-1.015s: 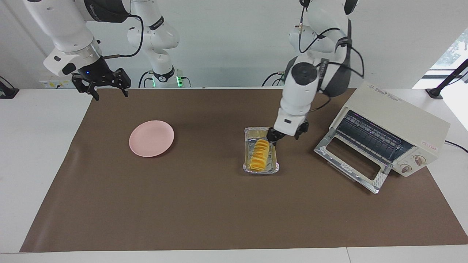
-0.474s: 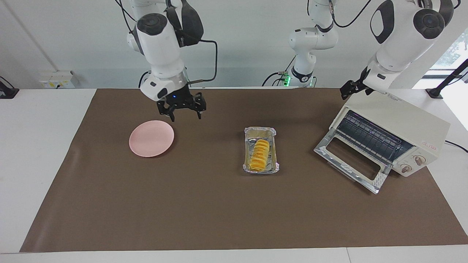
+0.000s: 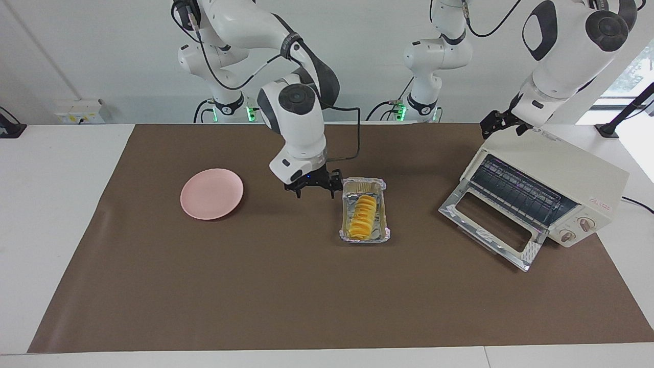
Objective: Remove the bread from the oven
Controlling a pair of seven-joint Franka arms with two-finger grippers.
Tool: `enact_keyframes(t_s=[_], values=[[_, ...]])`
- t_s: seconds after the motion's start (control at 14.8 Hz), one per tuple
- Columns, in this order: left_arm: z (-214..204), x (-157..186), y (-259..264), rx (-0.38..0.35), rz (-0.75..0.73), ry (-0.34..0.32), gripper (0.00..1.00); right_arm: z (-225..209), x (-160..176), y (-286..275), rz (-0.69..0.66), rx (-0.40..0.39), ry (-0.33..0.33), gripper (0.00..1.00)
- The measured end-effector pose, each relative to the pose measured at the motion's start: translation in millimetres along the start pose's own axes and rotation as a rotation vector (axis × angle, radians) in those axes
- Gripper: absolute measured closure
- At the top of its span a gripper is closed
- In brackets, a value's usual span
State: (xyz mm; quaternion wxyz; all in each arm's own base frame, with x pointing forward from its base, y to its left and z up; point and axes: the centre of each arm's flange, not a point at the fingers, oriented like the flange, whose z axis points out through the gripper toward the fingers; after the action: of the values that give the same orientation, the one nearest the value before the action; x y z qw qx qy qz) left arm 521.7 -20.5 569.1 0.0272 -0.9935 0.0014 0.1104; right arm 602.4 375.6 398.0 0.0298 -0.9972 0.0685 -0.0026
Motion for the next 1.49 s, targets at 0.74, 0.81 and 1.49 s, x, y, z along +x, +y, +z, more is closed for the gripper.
enact_keyframes(t_s=[0.74, 0.81, 1.49], values=[[1.8, -2.2, 2.3, -0.038, 0.002, -0.007, 0.00, 87.4, -14.1, -30.3, -0.016, -0.057, 0.002, 0.00], [1.0, -2.8, 2.0, -0.038, 0.001, -0.006, 0.00, 95.4, -15.7, -28.4, -0.019, -0.057, 0.008, 0.03], [-0.3, -3.8, 1.8, -0.038, 0.001, -0.003, 0.00, 96.0, -17.8, -29.3, -0.021, -0.042, 0.025, 0.98]])
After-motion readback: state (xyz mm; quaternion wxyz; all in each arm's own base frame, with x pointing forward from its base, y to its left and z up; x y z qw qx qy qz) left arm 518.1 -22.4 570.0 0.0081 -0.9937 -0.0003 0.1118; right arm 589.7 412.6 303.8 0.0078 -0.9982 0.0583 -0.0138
